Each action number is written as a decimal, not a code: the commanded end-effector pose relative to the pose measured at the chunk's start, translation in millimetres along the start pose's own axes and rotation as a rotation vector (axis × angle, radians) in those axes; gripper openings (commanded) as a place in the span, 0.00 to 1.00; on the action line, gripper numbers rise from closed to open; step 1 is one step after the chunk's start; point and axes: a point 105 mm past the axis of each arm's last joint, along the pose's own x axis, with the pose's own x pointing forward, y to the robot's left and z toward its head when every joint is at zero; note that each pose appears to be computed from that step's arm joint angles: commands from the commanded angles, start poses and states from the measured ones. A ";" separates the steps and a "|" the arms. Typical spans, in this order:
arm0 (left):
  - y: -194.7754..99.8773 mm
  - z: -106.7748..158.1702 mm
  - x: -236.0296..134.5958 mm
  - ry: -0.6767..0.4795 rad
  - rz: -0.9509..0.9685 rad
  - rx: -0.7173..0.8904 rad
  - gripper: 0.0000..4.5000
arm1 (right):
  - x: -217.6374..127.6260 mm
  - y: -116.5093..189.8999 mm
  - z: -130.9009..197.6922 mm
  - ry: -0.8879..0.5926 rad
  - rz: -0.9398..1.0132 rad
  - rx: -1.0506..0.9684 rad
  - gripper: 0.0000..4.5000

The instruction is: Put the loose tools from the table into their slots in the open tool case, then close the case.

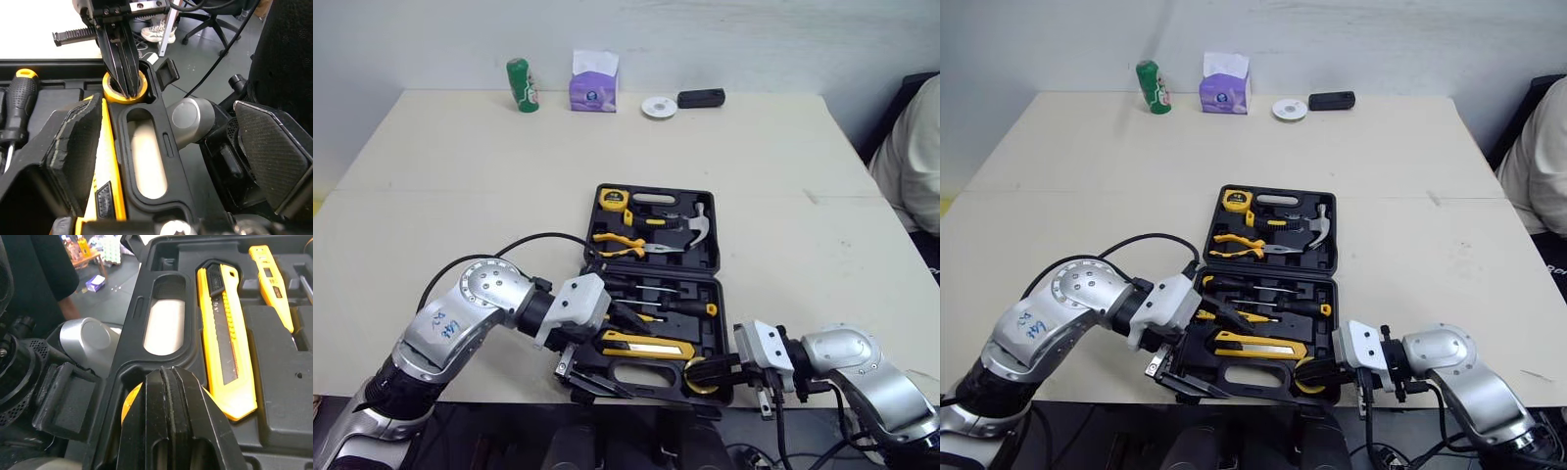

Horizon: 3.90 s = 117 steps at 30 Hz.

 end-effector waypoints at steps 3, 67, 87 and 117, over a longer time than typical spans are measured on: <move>4.9 2.7 1.5 0.000 0.002 0.031 1.00 | -4.3 11.2 -42.0 0.095 0.012 0.061 0.01; 106.8 -104.6 -71.3 0.111 0.791 -0.176 0.01 | -30.5 -140.3 -4.1 0.182 -0.550 -0.031 0.00; 81.4 -121.5 -121.1 0.153 0.987 -0.302 0.15 | -90.7 -133.5 -21.9 0.290 -0.717 0.064 0.07; 141.6 -57.1 -105.9 -0.079 1.150 -0.760 1.00 | -62.6 -195.6 39.2 0.055 -0.905 0.576 0.99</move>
